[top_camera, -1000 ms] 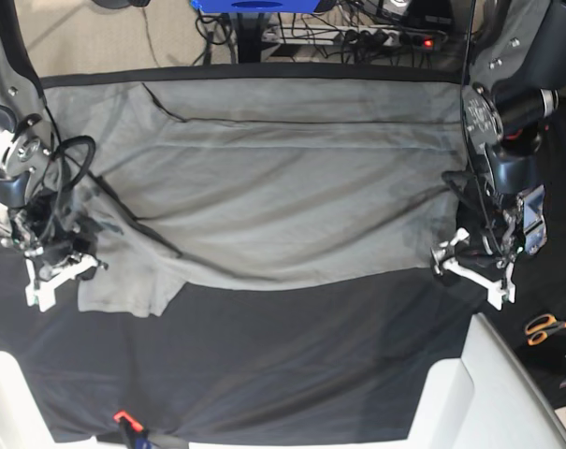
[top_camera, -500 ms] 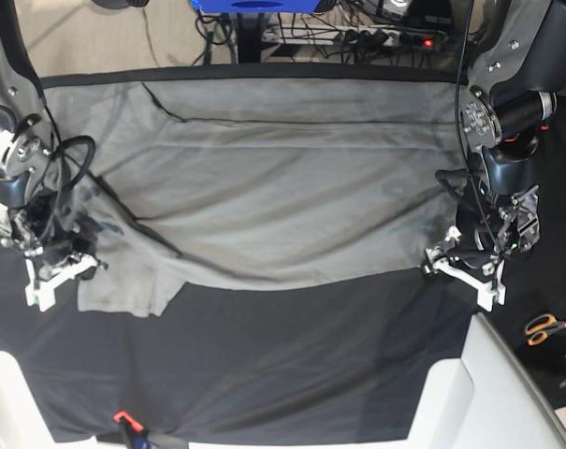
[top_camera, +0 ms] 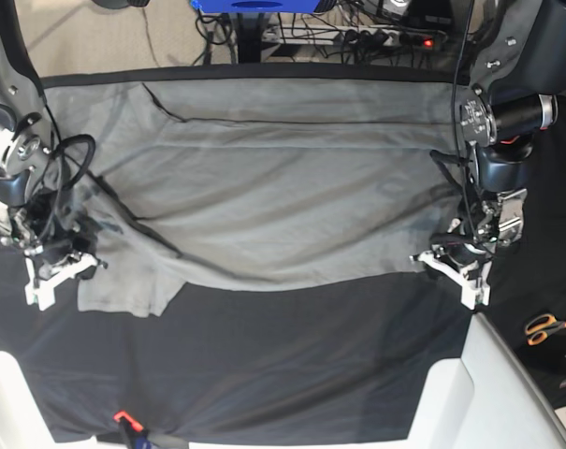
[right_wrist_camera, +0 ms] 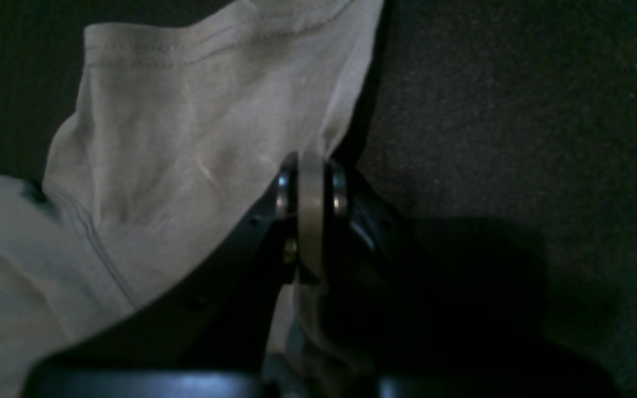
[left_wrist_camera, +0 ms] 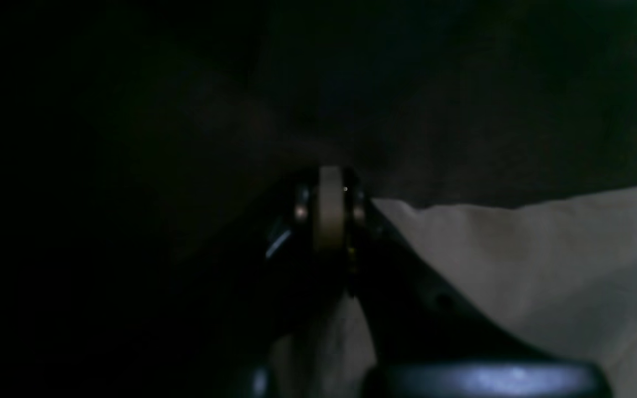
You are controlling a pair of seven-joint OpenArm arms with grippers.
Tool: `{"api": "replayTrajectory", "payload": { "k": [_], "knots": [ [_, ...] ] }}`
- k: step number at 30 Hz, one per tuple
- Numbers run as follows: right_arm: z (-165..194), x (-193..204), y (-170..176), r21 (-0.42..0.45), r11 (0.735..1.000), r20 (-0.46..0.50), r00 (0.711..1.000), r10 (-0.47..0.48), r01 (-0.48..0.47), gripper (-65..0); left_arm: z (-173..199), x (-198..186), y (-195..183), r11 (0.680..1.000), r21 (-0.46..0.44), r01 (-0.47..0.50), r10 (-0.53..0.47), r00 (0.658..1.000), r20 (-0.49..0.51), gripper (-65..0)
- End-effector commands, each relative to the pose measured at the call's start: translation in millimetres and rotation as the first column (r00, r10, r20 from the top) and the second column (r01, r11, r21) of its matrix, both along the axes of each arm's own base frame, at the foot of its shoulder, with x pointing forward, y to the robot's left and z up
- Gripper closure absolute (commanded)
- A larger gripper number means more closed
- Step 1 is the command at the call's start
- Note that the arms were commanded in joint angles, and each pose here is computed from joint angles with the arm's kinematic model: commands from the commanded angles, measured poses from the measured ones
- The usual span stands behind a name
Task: Fold the T-shirt properly
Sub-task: 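Hold the side edges with both grippers and fold them toward the collar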
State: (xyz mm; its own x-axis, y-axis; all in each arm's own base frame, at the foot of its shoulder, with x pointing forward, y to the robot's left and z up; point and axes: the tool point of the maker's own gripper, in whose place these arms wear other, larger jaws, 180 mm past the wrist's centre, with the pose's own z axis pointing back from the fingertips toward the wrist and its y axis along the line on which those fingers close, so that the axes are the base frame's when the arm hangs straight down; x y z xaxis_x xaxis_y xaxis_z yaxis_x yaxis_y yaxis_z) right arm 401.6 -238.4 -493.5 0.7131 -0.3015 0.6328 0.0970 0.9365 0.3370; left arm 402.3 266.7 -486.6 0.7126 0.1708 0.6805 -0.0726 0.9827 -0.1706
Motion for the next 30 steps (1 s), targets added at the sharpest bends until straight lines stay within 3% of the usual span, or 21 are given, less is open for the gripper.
{"api": "replayTrajectory", "payload": {
  "k": [1,9,20,30],
  "knots": [
    [15.6,14.7,-10.0,-0.014,1.0,0.047,0.999,-0.011,0.012,0.0,-3.3,-3.3,-1.1,1.0,0.012,0.023,-0.023,0.999,-0.046,0.0],
    [17.6,16.4,-11.5,-0.018,1.0,0.057,0.998,-0.013,0.014,0.0,24.7,21.0,7.4,0.998,0.058,0.039,-0.04,0.999,0.023,0.0],
    [54.0,45.2,-18.2,-0.083,0.996,0.18,0.984,-0.008,0.024,0.0,86.1,39.9,16.6,0.978,0.188,0.093,-0.105,0.993,0.056,0.0],
    [69.3,56.2,-23.1,-0.1,0.995,0.22,0.976,-0.007,0.03,0.0,102.2,44.6,19.1,0.972,0.217,0.095,-0.114,0.99,0.079,0.0]
  ]
}}
